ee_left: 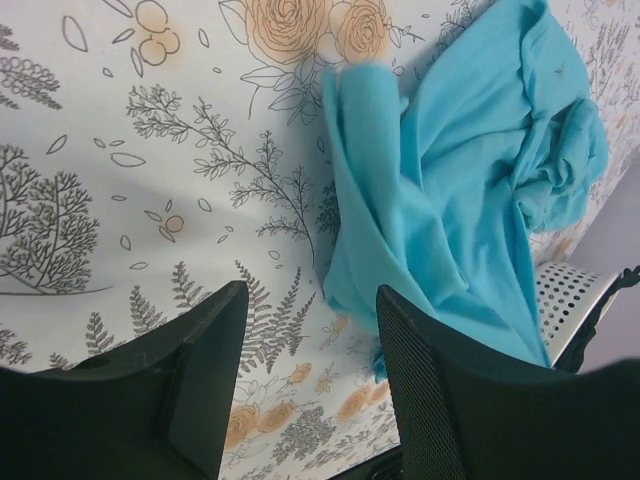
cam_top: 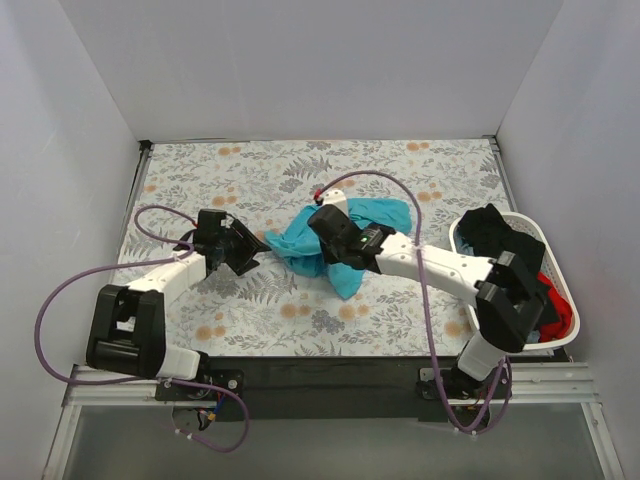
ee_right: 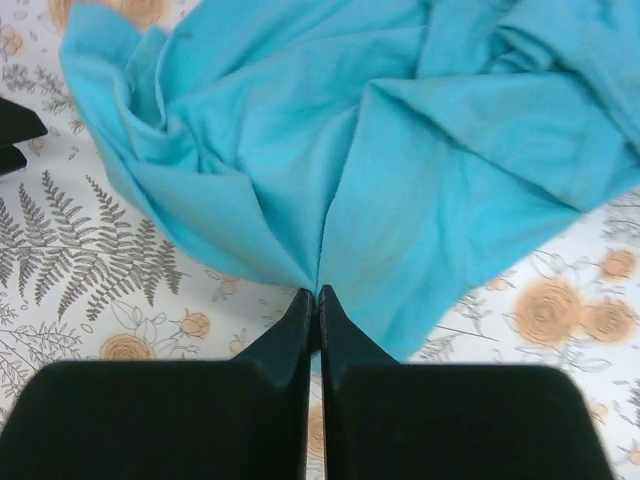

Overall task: Fold and stack the t-shirts
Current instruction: Flatten the tshirt out

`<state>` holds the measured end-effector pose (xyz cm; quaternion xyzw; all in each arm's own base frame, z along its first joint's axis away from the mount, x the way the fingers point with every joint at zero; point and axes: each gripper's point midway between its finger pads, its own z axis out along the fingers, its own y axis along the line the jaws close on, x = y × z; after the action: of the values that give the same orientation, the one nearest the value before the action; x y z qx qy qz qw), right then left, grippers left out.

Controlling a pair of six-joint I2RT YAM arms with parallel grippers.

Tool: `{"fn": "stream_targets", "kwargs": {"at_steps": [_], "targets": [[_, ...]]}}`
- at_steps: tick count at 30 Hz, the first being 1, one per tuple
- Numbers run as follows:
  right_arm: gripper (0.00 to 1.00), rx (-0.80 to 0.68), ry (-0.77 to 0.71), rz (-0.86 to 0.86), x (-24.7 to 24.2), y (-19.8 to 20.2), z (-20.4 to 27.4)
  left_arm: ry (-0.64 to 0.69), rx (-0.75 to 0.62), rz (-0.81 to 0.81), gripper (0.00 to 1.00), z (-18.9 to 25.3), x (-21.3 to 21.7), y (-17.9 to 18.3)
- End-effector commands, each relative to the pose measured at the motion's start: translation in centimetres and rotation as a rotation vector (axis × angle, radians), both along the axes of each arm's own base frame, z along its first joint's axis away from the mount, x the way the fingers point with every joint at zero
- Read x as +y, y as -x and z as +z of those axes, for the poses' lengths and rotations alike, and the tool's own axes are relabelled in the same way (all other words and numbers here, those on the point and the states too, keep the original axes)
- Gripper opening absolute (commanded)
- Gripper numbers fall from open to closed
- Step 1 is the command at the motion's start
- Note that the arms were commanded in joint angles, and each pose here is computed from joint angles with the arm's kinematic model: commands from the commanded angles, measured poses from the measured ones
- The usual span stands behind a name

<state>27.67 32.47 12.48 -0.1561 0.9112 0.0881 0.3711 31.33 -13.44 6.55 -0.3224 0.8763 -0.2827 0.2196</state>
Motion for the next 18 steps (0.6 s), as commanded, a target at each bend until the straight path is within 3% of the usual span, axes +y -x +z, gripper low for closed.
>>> {"fn": "stream_targets", "kwargs": {"at_steps": [1,8,14,18], "targets": [[0.01,-0.061,-0.014,-0.088,-4.1,-0.9,3.2,0.058,-0.027,-0.017,0.52,0.8,-1.2,-1.0],[0.01,-0.051,-0.015,-0.160,-9.5,-0.3,3.4,0.073,-0.036,-0.058,0.52,1.1,-4.5,-2.2],[0.01,-0.032,-0.005,-0.184,-11.1,0.1,2.6,0.069,0.007,-0.069,0.40,0.0,-6.6,-1.3],[0.01,-0.019,0.003,-0.189,-11.4,0.2,2.0,0.031,0.012,-0.007,0.35,-0.4,-5.5,0.2]]}}
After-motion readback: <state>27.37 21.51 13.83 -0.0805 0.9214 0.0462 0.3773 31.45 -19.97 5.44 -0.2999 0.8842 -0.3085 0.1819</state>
